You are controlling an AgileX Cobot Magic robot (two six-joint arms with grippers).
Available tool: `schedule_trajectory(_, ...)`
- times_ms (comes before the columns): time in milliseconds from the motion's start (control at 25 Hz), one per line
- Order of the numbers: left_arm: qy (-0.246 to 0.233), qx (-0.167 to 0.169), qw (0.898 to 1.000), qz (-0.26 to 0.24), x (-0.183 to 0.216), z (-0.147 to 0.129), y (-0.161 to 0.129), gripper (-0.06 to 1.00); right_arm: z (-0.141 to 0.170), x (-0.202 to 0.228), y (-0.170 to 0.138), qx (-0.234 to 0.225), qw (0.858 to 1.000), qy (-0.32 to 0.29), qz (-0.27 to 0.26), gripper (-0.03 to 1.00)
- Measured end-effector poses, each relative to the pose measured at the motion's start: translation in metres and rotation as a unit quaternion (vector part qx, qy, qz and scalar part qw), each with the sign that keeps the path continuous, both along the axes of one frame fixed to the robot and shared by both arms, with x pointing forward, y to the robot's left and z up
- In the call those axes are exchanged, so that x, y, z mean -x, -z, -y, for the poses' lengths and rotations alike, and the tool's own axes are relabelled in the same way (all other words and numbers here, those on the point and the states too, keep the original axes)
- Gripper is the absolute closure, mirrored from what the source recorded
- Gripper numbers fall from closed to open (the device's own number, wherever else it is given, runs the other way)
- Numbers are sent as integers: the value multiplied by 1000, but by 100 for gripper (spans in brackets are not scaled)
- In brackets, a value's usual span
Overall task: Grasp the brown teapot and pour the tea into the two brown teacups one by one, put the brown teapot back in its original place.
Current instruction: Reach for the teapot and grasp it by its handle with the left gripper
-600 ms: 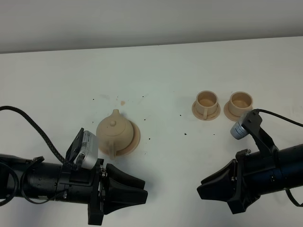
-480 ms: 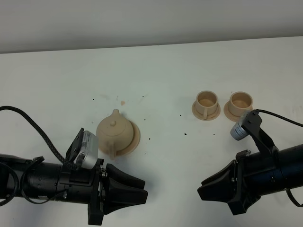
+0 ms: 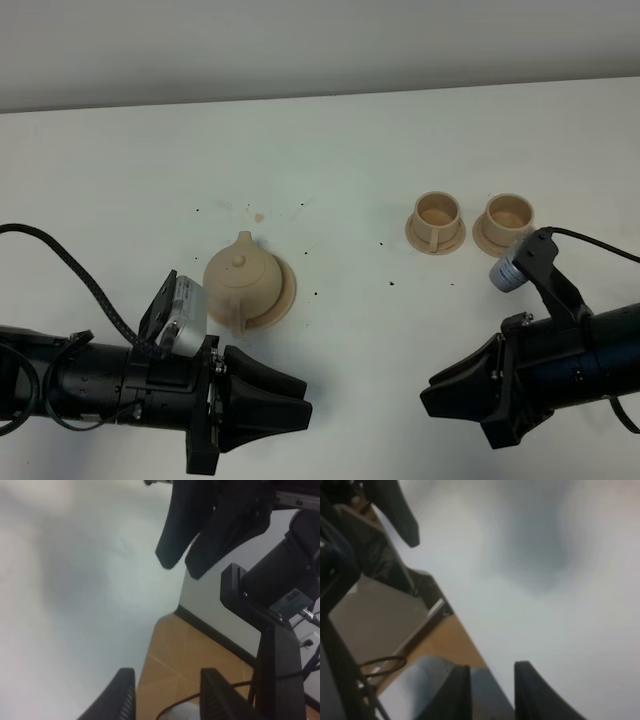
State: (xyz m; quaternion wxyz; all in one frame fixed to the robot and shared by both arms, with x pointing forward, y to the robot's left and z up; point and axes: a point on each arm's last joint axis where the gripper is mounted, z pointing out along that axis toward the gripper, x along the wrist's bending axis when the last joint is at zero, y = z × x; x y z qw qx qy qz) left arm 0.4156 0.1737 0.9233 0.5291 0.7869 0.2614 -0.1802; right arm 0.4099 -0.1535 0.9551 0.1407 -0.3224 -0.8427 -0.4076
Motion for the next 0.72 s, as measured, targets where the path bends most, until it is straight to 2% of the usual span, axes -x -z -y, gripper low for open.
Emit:
schedule_trajectory(200, -21, 9, 1000, -8, -5, 1, -3, 59, 14, 4, -23, 46, 996, 68, 33, 72)
schedule_trajectory(360, -46, 3, 999, -23, -17, 3, -7, 59, 29, 16, -43, 76, 988, 125, 44, 72)
schedule_trajectory(600, -78, -3, 997, -16, -43, 6, -21, 59, 59, 44, -64, 142, 966, 209, 47, 72)
schedule_trajectory(720, -89, 0, 996, -13, -54, 8, -28, 59, 77, 63, -70, 182, 949, 254, 33, 72)
